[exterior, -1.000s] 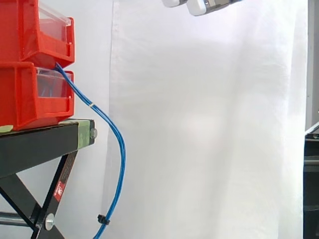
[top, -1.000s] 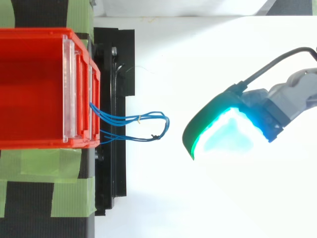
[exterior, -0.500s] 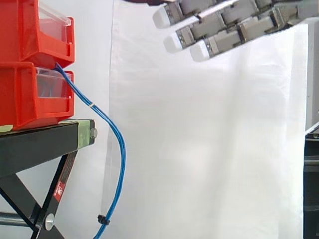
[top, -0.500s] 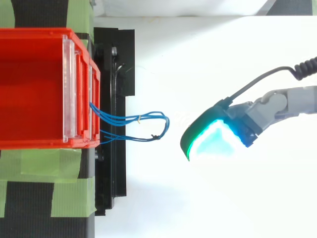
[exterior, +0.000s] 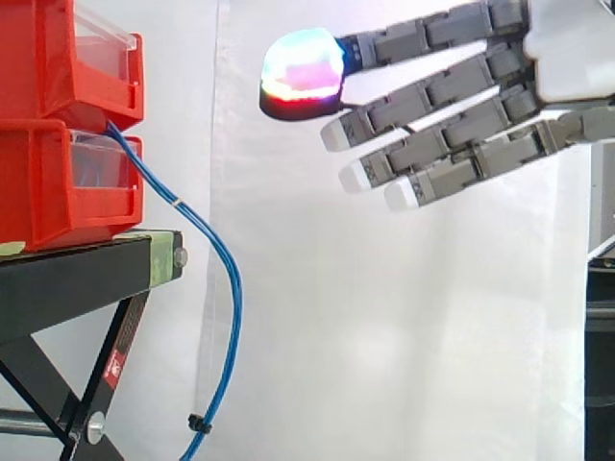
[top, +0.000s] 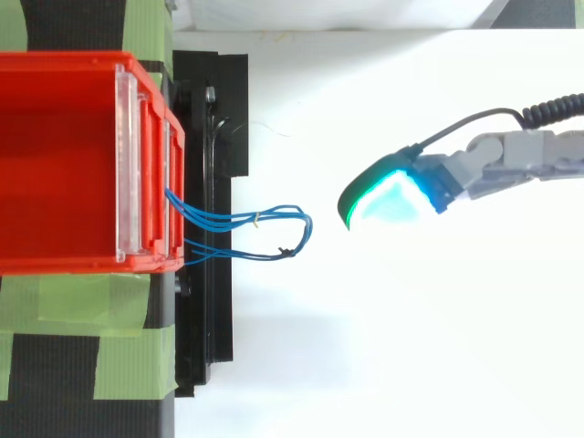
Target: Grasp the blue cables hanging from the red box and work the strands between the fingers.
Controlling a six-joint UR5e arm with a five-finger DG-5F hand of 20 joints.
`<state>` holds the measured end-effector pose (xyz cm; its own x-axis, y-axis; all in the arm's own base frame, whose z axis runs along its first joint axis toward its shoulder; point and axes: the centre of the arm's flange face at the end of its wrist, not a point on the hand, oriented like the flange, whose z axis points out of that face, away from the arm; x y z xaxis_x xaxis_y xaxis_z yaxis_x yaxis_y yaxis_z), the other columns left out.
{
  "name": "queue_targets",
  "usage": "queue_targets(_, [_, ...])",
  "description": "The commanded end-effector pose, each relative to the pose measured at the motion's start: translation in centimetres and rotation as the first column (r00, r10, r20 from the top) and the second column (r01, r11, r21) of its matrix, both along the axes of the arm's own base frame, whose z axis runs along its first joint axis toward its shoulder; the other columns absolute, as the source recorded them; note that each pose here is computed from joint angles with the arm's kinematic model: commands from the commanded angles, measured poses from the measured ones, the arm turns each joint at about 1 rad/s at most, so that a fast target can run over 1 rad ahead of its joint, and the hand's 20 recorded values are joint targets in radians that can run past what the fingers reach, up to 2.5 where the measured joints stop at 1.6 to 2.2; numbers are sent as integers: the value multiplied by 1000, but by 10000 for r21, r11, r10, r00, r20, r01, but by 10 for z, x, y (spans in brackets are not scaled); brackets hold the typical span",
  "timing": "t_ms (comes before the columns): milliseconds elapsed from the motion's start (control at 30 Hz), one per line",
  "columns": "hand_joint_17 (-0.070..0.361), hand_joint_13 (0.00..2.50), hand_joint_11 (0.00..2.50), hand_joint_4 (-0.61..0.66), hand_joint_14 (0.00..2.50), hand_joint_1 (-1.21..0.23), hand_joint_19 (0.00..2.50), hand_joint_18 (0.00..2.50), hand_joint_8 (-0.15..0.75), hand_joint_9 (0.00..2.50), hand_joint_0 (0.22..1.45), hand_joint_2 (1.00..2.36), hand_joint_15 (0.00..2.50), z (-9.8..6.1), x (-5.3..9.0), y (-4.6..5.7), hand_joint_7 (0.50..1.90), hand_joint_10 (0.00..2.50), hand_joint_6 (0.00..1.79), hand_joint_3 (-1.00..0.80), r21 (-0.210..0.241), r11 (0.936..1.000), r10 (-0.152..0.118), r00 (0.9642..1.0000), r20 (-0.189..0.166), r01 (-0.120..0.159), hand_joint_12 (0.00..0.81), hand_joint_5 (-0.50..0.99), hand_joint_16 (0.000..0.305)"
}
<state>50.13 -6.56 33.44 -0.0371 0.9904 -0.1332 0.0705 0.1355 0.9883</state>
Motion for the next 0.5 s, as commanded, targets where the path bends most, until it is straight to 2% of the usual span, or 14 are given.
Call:
queue_targets(0, [160,0,0,100,4,-408,296,0,255,0,635,1000,180,-10,-2,1,648,0,5,-1000,30,9999,-124,9997,188,124,377,-490,71])
queue_targets(100, [160,0,0,101,4,-408,297,0,256,0,635,1000,180,-10,-1,2,647,0,5,-1000,28,9999,-122,9993,355,122,379,-489,71])
queue_targets(200, [160,0,0,100,4,-408,295,0,259,0,635,1000,178,-14,-1,2,648,0,5,-1000,-5,9999,-168,9997,189,168,380,-489,71])
queue_targets(233, [160,0,0,100,4,-408,296,0,258,0,634,1000,181,-20,-1,1,651,0,5,-1000,-35,9997,-230,9997,-21,229,380,-489,71])
queue_targets(267, [161,0,0,101,4,-408,305,0,259,0,635,1000,181,-20,-1,1,650,1,5,-1000,-35,9997,-230,9997,-21,229,380,-489,72])
queue_targets(300, [161,0,0,101,4,-408,309,0,259,0,635,1000,178,-33,3,2,652,1,5,-1000,-74,9998,-201,9993,-308,199,381,-489,72])
queue_targets(333, [161,0,0,101,6,-408,304,0,259,0,635,1000,185,-40,5,2,652,0,6,-1000,-77,9998,-187,9990,-414,184,381,-489,72])
queue_targets(367, [161,0,0,100,4,-408,304,0,261,0,634,1000,184,-53,11,4,651,0,5,-1000,20,9998,-183,9983,-553,184,379,-488,72])
queue_targets(467, [161,0,0,101,4,-408,299,0,264,0,634,1000,184,-62,19,5,654,2,5,-1000,283,9993,-229,9991,-363,239,381,-487,72])
